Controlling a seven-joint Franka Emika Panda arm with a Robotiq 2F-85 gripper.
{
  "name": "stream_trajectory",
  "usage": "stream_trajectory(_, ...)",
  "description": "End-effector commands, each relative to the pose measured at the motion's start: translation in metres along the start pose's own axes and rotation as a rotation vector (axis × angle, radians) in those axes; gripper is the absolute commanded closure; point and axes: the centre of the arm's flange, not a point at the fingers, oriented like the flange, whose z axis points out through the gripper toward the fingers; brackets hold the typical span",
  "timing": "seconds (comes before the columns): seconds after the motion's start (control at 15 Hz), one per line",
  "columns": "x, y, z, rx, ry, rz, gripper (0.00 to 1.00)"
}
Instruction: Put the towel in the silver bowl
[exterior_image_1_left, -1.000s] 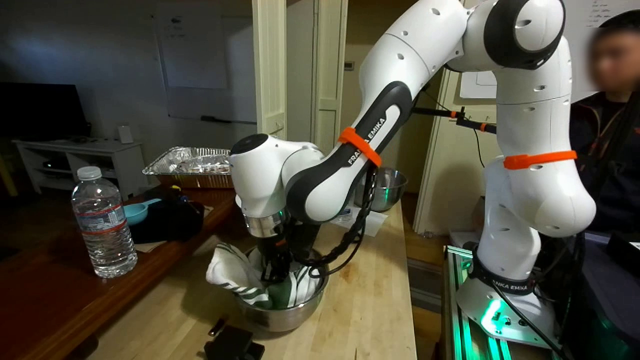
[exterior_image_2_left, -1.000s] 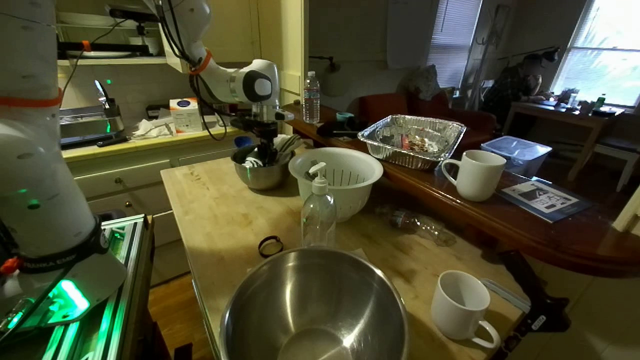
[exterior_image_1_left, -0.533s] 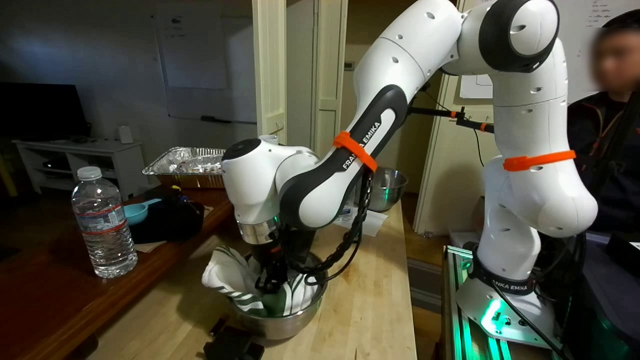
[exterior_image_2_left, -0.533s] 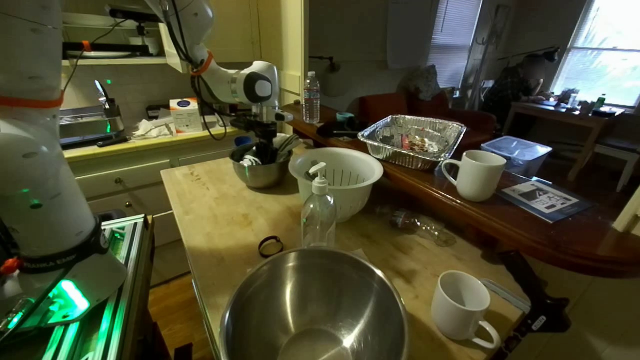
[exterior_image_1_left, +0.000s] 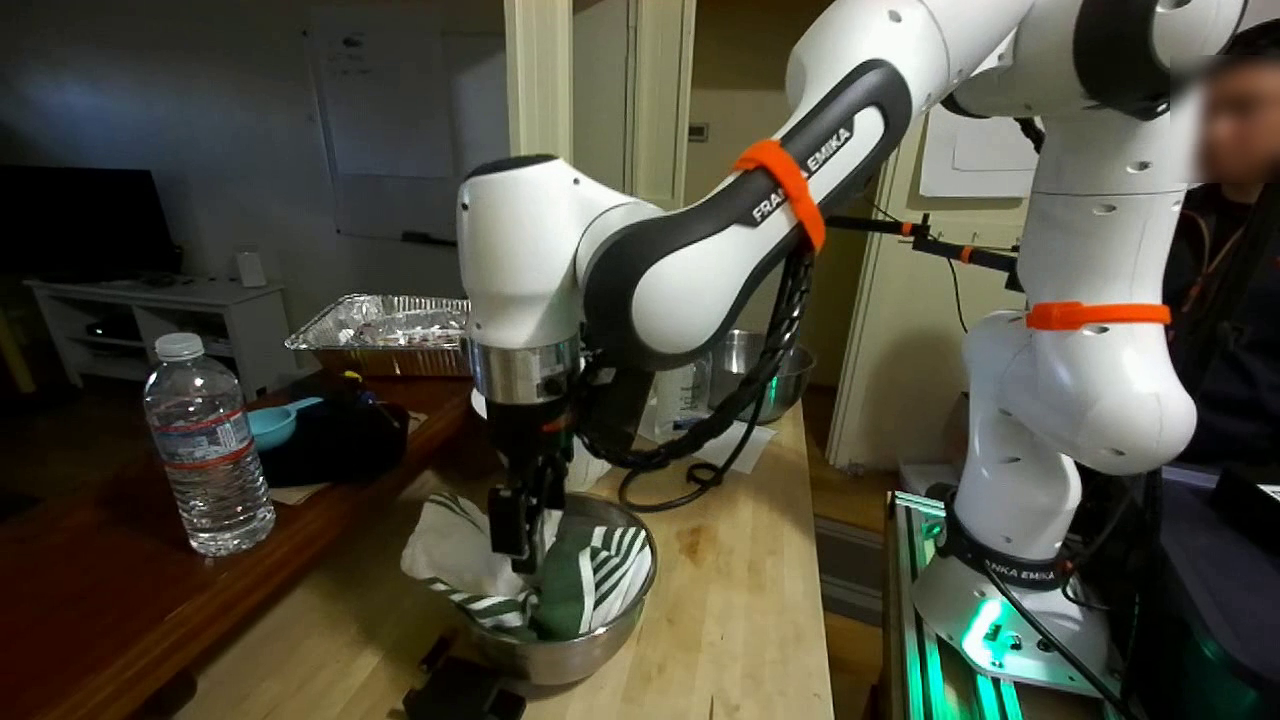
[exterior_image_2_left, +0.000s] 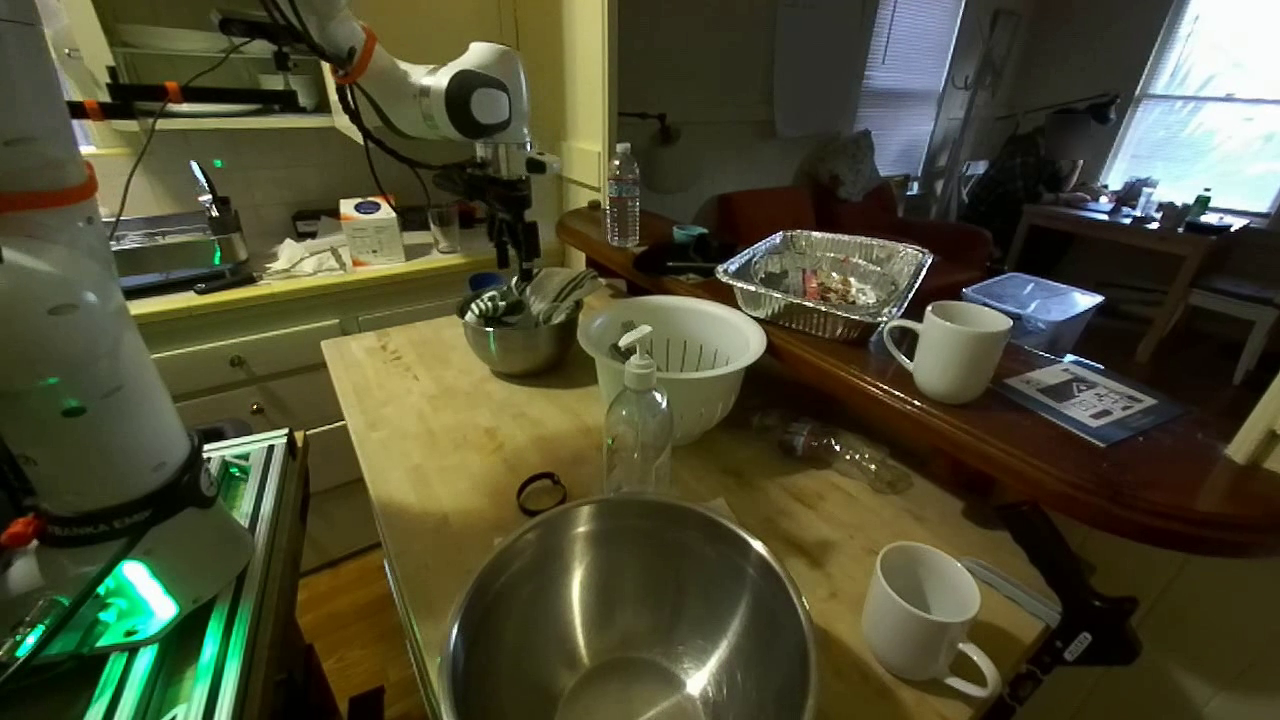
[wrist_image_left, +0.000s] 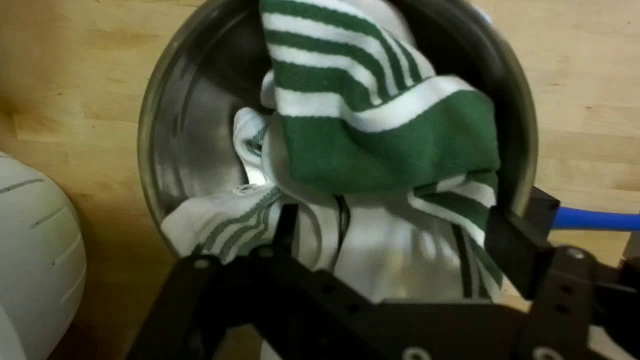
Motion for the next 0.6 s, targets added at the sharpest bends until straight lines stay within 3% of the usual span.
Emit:
stream_trajectory(0.0,-0.020,0.009,-0.033,-0.007,0.044,-0.044,0.00)
stream_trajectory(0.2,-0.020,0.025,-0.046,0.056,0.070,-0.087,0.00)
stream_trajectory(0.33,-0.024,0.031,-0.050,0.117,0.089,-0.183,0.00)
stream_trajectory(0.4,-0.009,0.017,-0.051,0.065,0.078,-0.115,0.00)
stream_trajectory(0.53,-0.010,0.024,-0.052,0.089,0.088,-0.159,0.00)
